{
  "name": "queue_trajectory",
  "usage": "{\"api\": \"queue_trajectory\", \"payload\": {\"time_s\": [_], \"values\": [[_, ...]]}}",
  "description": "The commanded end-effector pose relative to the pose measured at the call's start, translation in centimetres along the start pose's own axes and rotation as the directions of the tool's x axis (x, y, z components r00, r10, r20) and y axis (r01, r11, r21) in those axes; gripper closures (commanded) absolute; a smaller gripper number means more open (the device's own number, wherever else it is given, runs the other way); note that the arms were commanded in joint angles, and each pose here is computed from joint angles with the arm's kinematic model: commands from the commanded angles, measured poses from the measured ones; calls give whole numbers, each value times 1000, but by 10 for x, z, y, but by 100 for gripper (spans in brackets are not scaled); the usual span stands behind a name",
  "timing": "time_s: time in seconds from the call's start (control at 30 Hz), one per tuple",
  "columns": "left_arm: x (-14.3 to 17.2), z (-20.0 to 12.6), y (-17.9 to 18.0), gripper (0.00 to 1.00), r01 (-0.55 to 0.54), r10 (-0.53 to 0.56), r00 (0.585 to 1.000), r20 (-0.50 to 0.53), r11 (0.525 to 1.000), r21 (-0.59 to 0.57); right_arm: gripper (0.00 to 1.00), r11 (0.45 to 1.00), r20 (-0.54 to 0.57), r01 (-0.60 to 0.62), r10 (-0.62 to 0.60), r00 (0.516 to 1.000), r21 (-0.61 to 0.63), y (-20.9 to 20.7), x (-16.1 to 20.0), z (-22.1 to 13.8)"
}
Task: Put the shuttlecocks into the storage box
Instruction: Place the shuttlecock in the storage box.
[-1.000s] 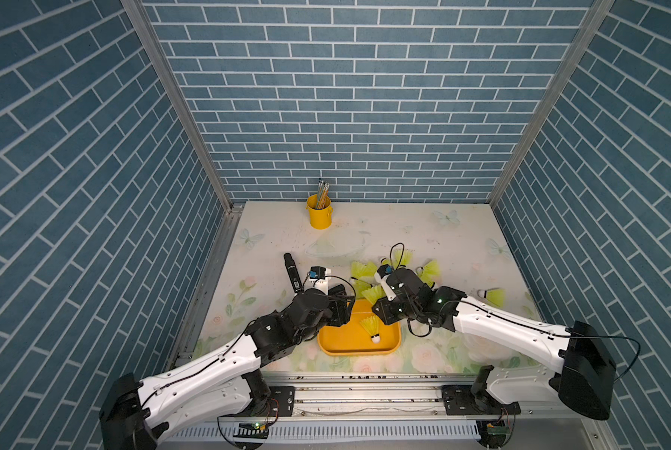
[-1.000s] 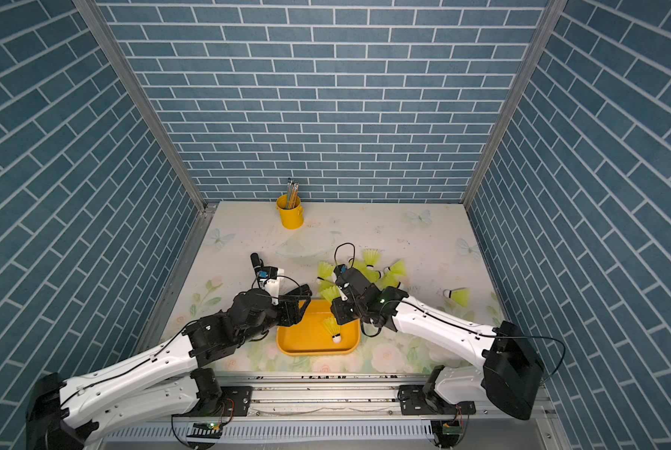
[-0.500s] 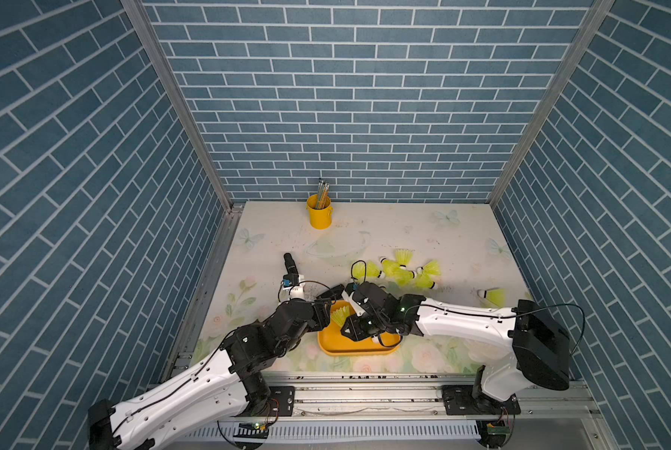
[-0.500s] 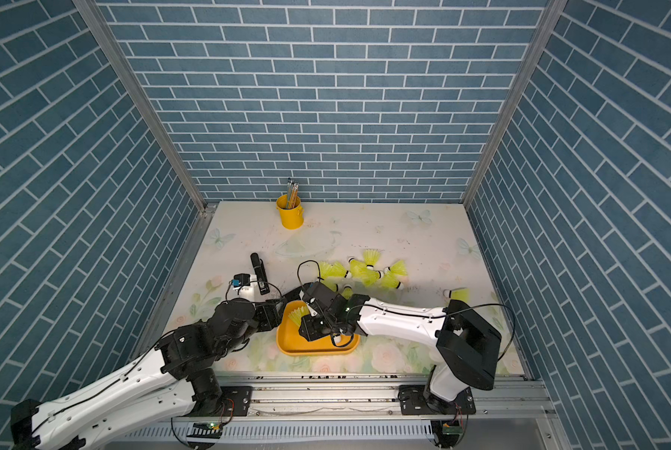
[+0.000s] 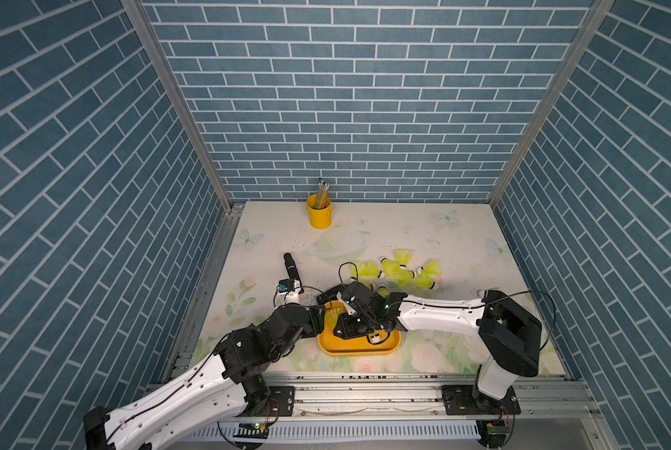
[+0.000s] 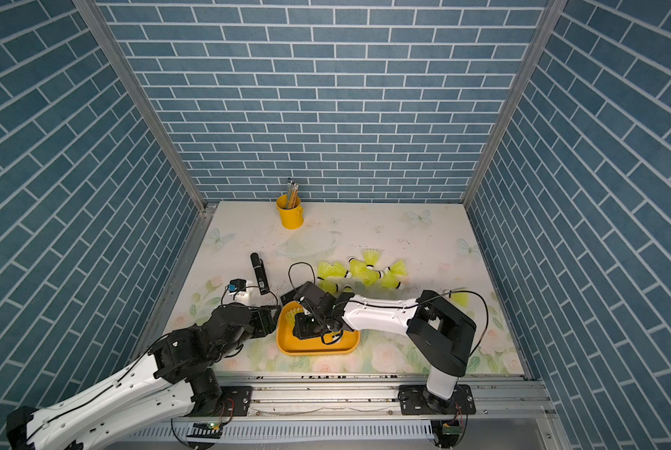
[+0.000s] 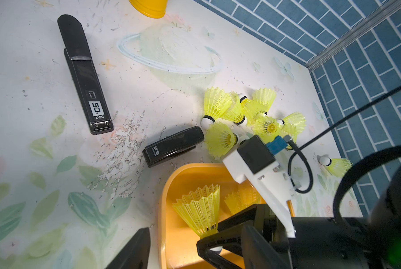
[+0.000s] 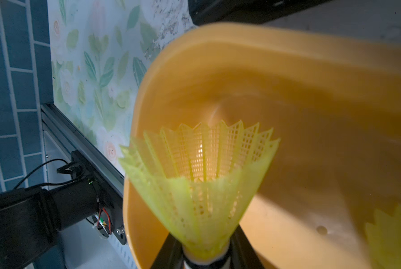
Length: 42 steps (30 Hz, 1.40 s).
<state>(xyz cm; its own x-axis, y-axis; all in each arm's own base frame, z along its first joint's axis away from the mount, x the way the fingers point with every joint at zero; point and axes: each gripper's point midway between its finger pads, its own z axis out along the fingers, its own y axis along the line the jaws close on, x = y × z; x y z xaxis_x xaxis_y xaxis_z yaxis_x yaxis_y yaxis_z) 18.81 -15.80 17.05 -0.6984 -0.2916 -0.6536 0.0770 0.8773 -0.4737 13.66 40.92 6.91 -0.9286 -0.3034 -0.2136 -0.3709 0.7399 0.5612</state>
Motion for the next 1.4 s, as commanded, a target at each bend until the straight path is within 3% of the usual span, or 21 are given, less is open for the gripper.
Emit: {"api": "queue_trajectory", "payload": {"time_s": [0.0,0.3,0.67,0.97,1.37], "values": [[0,-3,5,32,3,-3,1000,5,1000,-5,73,998,-3,-57,57,998,-27,9,-5,6],[-2,-5,1,32,3,-3,1000,10,1000,16,70,994,-37,-104,103,994,-29,4,2,16],[1,-1,-5,32,2,-2,1000,2,999,42,59,993,-60,-117,116,991,-16,-4,7,25],[1,1,-7,32,1,-2,1000,2,999,48,58,994,-54,-110,109,993,-18,-4,7,24],[1,2,-11,32,2,-2,1000,0,998,65,53,992,3,-81,82,997,95,-27,2,11]]}}
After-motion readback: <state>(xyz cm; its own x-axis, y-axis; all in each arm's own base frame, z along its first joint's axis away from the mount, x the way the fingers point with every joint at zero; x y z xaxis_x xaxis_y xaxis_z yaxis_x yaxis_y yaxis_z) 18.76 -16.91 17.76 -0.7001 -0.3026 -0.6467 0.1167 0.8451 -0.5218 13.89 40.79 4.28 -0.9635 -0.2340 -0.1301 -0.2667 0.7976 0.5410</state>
